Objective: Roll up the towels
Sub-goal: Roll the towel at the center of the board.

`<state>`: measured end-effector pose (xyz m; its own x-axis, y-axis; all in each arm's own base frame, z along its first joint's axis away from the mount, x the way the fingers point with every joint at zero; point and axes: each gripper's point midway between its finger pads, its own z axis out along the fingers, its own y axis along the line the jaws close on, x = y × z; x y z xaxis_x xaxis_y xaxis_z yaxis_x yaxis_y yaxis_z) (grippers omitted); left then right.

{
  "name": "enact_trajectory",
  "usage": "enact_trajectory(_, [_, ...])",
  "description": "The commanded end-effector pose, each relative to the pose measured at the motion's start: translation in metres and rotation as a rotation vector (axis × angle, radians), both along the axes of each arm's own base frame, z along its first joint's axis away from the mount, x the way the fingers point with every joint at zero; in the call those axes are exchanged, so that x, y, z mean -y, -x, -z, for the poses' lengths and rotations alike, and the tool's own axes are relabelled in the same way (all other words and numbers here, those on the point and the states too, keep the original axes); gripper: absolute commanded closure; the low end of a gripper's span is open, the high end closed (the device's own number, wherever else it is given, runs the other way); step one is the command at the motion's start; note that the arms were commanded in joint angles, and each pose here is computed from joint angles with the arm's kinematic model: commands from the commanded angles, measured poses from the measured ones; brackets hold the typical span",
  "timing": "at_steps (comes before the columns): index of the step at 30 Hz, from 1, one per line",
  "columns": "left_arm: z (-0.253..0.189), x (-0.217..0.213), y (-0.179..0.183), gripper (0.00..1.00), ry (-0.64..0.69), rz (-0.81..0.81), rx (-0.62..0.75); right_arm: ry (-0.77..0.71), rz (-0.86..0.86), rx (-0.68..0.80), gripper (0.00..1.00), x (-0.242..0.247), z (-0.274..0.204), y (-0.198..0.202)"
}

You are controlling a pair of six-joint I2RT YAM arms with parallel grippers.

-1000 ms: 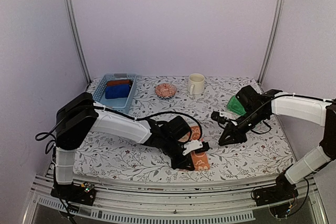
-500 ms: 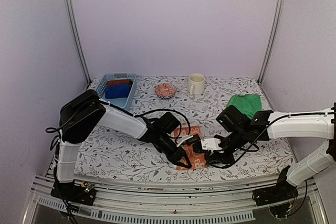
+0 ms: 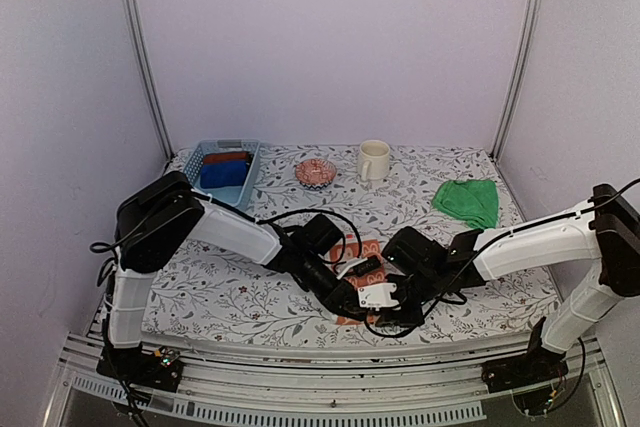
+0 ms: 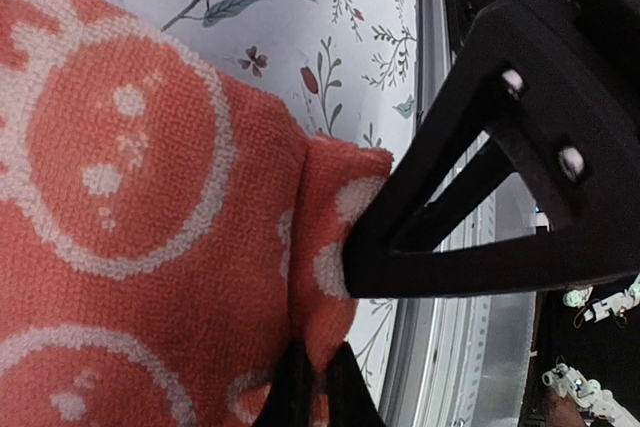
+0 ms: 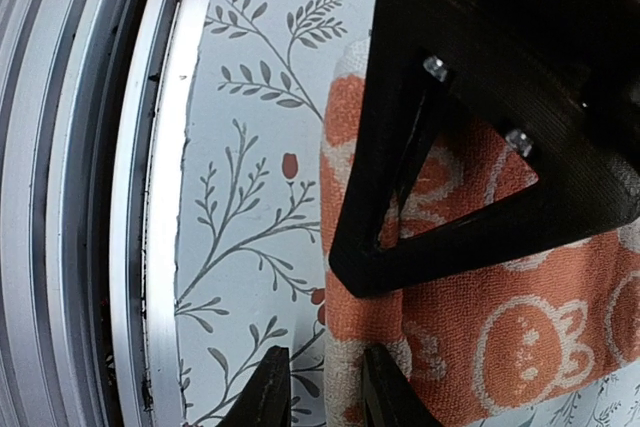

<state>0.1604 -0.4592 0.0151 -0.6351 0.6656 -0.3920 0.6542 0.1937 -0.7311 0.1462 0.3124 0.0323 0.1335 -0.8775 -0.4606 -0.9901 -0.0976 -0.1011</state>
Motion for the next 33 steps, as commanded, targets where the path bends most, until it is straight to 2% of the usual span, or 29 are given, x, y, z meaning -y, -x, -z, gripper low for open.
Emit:
enact_trajectory(1, [0.034, -0.016, 0.001, 1.00, -0.107, -0.029, -0.041, -0.012, 0.014, 0.055, 0.71, -0.009, -0.002, -0.008])
enact_trajectory(7, [0.035, -0.017, 0.001, 1.00, -0.110, -0.028, -0.047, -0.056, -0.002, 0.096, 0.70, -0.016, -0.015, -0.008])
enact_trajectory(17, [0.035, -0.018, 0.001, 1.00, -0.111, -0.030, -0.048, 0.037, -0.008, 0.067, 0.70, -0.009, 0.017, -0.007])
enact_trajectory(24, [0.025, -0.019, -0.004, 1.00, -0.085, -0.039, -0.038, 0.097, -0.019, 0.051, 0.80, 0.000, 0.035, -0.004])
enact_trajectory(26, [0.017, -0.021, -0.007, 0.97, -0.067, -0.044, -0.023, 0.120, -0.022, 0.043, 0.86, 0.005, 0.041, -0.002])
enact_trajectory(29, [0.010, -0.031, -0.012, 0.87, -0.066, -0.079, 0.006, 0.140, -0.046, -0.013, 0.94, 0.008, 0.044, 0.008])
enact_trajectory(33, [-0.004, -0.058, -0.025, 0.72, -0.073, -0.198, 0.111, 0.128, -0.080, -0.181, 0.97, 0.006, 0.033, 0.036])
